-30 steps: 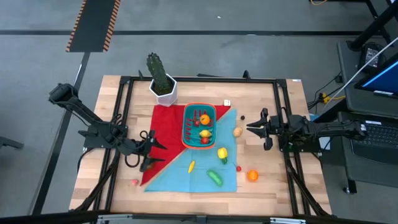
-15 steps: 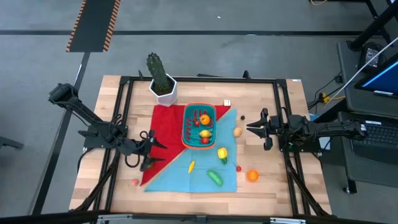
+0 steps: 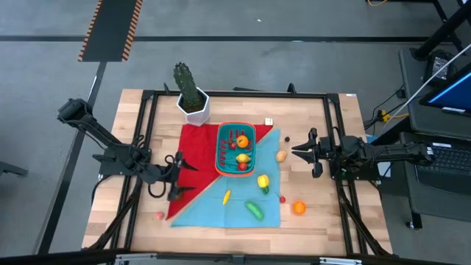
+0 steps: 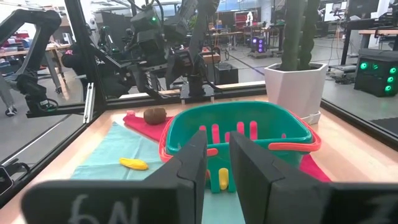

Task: Pick and placing Produce into tupperware
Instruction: Put the kiwi into the basket

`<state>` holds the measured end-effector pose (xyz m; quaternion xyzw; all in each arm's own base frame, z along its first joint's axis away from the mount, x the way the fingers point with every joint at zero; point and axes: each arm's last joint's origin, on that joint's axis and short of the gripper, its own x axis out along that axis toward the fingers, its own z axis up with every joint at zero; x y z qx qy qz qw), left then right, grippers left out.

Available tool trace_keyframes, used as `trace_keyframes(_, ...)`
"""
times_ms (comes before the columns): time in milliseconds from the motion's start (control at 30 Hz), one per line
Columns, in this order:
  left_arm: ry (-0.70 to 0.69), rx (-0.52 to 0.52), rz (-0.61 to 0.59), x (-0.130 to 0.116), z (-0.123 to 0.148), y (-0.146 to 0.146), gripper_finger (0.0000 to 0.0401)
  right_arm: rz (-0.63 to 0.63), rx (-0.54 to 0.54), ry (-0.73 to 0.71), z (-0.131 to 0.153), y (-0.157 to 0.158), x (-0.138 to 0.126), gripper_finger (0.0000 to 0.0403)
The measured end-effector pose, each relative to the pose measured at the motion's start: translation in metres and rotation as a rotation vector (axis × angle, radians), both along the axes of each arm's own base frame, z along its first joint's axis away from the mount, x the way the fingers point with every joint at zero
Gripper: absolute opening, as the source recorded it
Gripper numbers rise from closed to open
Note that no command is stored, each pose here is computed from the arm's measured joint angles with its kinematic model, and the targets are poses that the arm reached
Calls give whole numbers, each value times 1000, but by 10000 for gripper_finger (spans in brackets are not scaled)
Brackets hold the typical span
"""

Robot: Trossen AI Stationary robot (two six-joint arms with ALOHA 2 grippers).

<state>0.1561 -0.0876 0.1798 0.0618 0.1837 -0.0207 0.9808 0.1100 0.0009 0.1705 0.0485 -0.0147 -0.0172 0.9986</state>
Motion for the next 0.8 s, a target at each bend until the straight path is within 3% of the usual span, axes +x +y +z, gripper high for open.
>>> trace_keyframes(167, 2, 27, -28, 0, 0, -1, 342, 0, 0, 0, 0, 0, 0, 73)
trace_keyframes(500, 5, 28, -37, 0, 0, -1, 344, 0, 1, -22, 2, 0, 0, 73)
trace_keyframes(667, 39, 64, -185, 0, -2, -2, 344, -32, 12, -23, 2, -1, 0, 73)
trace_keyframes(800, 104, 74, -216, 2, -3, 2, 344, -80, 34, -24, 2, -2, 0, 73)
